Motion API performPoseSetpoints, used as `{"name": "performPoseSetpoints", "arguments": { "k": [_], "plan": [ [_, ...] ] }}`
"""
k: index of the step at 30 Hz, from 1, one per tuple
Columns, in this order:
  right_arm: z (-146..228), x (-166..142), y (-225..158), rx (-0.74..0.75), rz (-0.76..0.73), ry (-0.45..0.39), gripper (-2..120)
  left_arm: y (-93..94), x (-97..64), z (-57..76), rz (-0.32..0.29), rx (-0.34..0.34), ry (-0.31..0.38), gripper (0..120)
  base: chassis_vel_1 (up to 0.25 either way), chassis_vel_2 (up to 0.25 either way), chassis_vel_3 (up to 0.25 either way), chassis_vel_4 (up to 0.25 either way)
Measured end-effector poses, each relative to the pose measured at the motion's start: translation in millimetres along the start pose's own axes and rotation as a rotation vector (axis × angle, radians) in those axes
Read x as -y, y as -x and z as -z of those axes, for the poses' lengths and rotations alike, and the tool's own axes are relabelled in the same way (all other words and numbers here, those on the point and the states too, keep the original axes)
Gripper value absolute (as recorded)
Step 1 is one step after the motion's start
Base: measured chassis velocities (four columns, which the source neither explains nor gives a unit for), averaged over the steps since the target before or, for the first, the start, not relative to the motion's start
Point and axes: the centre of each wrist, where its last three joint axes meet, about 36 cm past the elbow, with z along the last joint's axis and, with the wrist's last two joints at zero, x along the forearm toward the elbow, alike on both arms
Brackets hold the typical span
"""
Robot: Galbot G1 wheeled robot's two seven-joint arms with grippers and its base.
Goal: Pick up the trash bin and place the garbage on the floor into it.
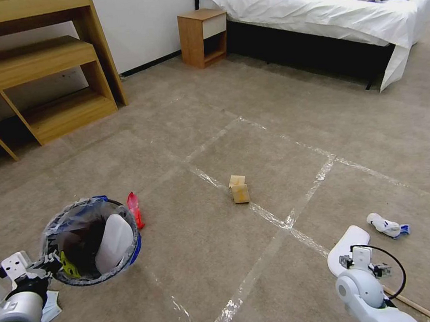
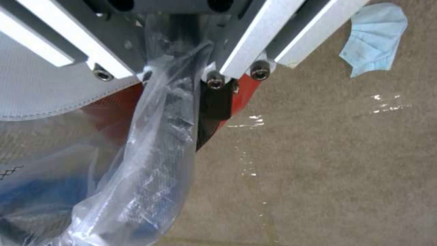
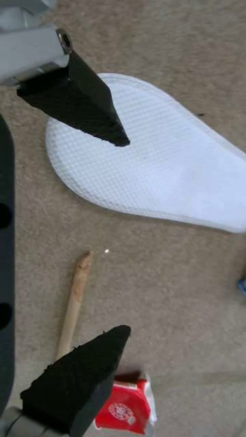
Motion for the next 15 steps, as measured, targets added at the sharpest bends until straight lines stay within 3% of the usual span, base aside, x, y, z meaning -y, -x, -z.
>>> {"name": "performPoseSetpoints", "arguments": {
  "k": [6, 15],
  "plan": [
    [-1.2, -36.3, 8.4, -0.035, 0.022, -0.051, 100, -0.7, 0.5, -1.1, -0.002, -0.001, -0.004, 1, 0.000, 0.000, 0.000, 0.000],
    [-1.9, -52.7, 17.4, -0.040, 0.015, -0.066, 100, 4.7, 3.8, 2.5, -0.021, -0.001, 0.005, 1, 0.000, 0.000, 0.000, 0.000]
  ]
}}
